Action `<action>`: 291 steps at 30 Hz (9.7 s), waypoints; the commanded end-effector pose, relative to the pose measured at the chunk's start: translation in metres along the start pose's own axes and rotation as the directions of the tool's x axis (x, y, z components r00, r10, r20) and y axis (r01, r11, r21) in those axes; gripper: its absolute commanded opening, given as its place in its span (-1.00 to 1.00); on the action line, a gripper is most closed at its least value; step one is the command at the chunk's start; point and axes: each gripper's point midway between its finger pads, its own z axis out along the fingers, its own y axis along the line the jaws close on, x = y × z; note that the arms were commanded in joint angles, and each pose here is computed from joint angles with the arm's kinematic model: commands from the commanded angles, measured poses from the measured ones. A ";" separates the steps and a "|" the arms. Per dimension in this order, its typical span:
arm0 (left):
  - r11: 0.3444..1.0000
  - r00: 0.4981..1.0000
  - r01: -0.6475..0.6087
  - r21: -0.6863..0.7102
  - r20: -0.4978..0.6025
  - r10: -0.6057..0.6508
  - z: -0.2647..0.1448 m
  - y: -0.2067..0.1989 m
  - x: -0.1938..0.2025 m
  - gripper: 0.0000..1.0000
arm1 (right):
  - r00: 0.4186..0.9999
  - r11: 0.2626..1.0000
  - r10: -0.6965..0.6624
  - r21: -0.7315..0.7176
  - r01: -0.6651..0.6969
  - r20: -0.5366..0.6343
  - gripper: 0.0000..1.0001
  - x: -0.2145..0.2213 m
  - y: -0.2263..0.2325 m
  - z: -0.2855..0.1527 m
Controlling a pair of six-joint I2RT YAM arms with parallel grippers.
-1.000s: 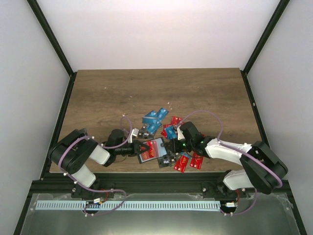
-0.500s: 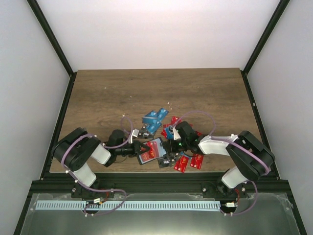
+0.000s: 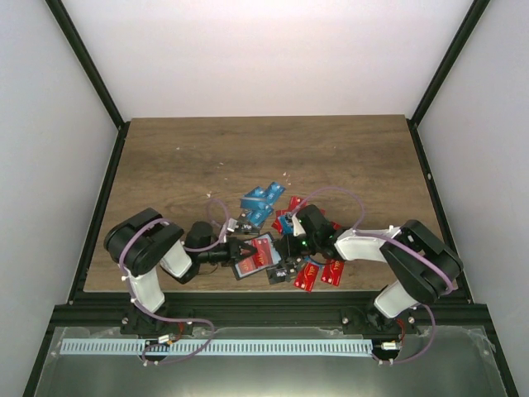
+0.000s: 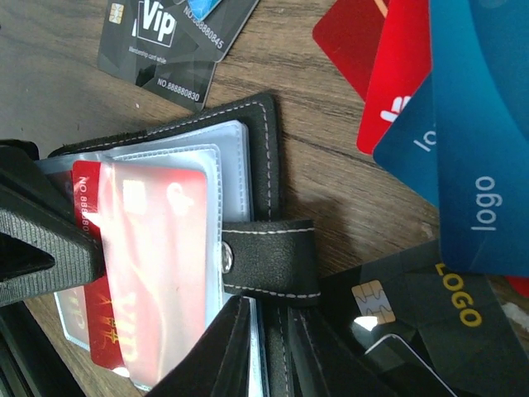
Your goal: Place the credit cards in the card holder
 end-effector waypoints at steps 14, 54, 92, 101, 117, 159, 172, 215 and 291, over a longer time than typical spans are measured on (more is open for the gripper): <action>0.995 0.987 0.084 0.058 0.133 -0.091 0.001 -0.009 -0.008 -0.92 | 0.996 0.996 0.058 -0.070 -0.063 -0.070 -0.71 0.025 0.010 0.004; 0.993 0.985 0.118 -0.014 0.126 -0.115 0.007 0.003 0.003 -0.92 | 0.991 0.997 0.063 -0.034 -0.067 -0.119 -0.99 0.051 0.015 0.012; 0.904 0.980 -0.188 -0.385 -0.010 0.199 -0.032 -0.007 0.005 -0.54 | 1.000 0.992 -0.001 -0.127 -0.002 -0.020 -0.49 -0.001 0.054 -0.019; 0.907 0.975 -0.223 -0.357 -0.058 0.217 -0.023 -0.007 0.009 -0.77 | 0.998 0.988 0.030 -0.146 -0.039 -0.064 -0.46 0.010 0.048 -0.008; 0.900 0.974 -0.227 -0.373 -0.099 0.204 -0.013 0.006 0.014 -0.89 | 0.996 0.991 0.055 -0.117 -0.062 -0.064 -0.34 0.013 0.041 -0.009; 0.848 0.963 -0.249 -0.467 -0.030 0.266 -0.034 -0.014 0.001 -0.90 | 0.993 0.955 -0.029 -0.296 -0.006 -0.113 -0.31 0.014 0.093 0.001; 0.809 0.932 -0.191 -0.556 0.157 0.328 -0.100 -0.038 -0.011 -0.83 | 0.974 0.939 -0.134 -0.336 0.067 -0.182 -0.13 0.020 0.154 0.035; 0.786 0.943 -0.323 -0.527 -0.114 0.311 -0.020 0.016 0.010 -0.81 | 0.999 0.933 -0.010 0.360 -0.002 0.031 -0.06 -0.016 0.018 0.002; 0.729 0.798 -0.601 -0.328 -0.196 0.570 0.041 -0.084 0.004 -0.51 | 0.934 0.723 0.299 0.593 -0.355 0.195 0.93 -0.030 -0.067 -0.100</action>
